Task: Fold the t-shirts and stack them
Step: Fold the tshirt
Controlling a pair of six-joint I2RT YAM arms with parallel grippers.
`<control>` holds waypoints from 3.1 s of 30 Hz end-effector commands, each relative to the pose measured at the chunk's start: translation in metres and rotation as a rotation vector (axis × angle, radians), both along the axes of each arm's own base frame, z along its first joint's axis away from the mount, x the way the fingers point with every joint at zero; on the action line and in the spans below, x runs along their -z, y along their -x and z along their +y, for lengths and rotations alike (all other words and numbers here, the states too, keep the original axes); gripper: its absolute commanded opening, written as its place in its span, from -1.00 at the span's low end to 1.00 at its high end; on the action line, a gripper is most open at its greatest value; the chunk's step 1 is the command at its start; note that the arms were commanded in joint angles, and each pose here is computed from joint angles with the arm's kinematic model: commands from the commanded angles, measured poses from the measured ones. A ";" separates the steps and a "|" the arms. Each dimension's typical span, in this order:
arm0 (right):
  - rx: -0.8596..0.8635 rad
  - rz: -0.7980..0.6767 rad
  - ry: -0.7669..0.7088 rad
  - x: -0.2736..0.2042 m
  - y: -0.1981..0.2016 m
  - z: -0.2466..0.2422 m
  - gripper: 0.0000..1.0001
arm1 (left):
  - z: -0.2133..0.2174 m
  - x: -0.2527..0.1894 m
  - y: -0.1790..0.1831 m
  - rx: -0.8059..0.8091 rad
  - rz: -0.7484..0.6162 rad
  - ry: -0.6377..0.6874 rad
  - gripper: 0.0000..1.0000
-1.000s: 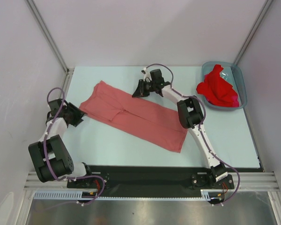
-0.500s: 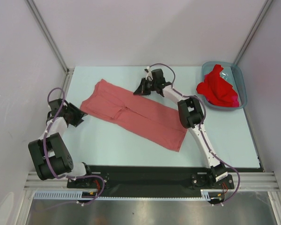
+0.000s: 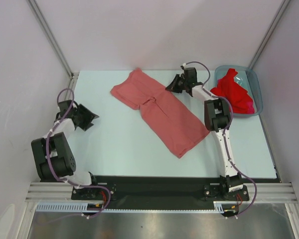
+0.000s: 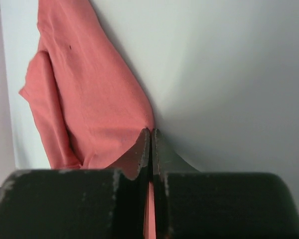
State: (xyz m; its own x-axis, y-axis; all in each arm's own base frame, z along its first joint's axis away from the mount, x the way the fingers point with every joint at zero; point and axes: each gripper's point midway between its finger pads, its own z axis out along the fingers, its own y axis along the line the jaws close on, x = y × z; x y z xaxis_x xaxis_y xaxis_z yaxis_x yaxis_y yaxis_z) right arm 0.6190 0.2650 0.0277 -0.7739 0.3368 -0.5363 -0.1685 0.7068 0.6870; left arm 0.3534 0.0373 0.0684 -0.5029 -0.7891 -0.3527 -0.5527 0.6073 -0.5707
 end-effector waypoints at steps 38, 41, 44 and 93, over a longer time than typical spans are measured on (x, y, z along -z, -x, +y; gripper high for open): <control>-0.252 0.119 0.420 -0.113 0.267 -0.036 0.46 | -0.065 0.029 -0.233 -0.029 -0.042 -0.184 -0.09; -0.306 0.156 0.419 -0.102 0.305 -0.027 0.53 | -0.060 0.036 -0.244 -0.024 -0.038 -0.182 -0.10; -0.328 0.186 0.430 -0.089 0.333 -0.027 0.54 | -0.065 0.042 -0.256 -0.006 -0.043 -0.160 -0.24; 0.252 0.314 0.351 -0.121 0.295 -0.203 0.56 | -0.358 -0.060 0.122 0.447 -0.028 0.310 0.39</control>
State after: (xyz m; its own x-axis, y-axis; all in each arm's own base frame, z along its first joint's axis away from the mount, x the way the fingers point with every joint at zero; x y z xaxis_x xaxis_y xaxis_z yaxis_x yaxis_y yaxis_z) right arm 0.3253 0.0596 0.1261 -0.8505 0.4030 -0.3379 0.2736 0.8878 0.3702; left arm 0.2133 -0.2895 0.0995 -0.8644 -0.4496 -0.2254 -0.1989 0.7172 -0.6679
